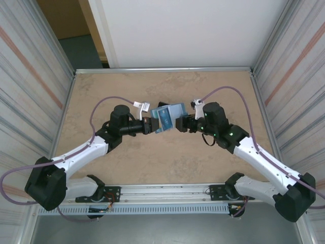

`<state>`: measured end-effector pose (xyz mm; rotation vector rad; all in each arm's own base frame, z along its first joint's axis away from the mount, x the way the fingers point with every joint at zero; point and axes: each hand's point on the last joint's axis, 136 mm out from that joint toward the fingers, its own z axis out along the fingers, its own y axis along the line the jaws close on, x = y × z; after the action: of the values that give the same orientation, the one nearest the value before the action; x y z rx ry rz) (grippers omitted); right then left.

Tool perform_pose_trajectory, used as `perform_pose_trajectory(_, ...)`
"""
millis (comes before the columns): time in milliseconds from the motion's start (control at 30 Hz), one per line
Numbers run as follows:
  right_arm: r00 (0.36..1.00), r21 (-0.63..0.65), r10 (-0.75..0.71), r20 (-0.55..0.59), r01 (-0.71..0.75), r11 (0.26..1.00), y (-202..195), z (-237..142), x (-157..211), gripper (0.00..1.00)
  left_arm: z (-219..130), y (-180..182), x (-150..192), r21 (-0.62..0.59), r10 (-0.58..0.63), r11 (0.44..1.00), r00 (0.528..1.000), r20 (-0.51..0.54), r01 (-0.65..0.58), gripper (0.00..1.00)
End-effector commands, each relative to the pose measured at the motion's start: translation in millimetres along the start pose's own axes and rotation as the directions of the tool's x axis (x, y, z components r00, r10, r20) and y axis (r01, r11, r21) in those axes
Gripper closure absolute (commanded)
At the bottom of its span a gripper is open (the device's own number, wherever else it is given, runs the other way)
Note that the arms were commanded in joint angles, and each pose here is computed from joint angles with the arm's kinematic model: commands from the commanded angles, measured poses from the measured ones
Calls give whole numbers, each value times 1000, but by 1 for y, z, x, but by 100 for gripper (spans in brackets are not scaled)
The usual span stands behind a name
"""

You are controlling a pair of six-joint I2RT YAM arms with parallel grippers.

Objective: Take the credit cards out of the card holder

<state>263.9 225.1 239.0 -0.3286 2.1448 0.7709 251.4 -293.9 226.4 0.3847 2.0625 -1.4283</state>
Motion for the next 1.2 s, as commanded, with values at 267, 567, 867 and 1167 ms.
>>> perform_pose_trajectory(267, 990, -57, 134, 40, -132, 990, -10, -30, -5, 50, -6, -13, -15, 23, 54, 998, 998, 40, -55, 100)
perform_pose_trajectory(567, 988, -200, 153, 8, -149, 968, 13, -34, -13, 31, -3, -10, -14, 15, 51, 999, 998, 27, -51, 100)
perform_pose_trajectory(867, 983, -185, 178, -54, -185, 965, 4, -7, -3, 28, -2, -12, -11, 29, 49, 998, 999, 14, -49, 100)
perform_pose_trajectory(1167, 975, -274, 200, -97, -219, 937, 15, 11, -5, 75, -2, -6, -9, 4, 32, 999, 999, 10, -32, 100)
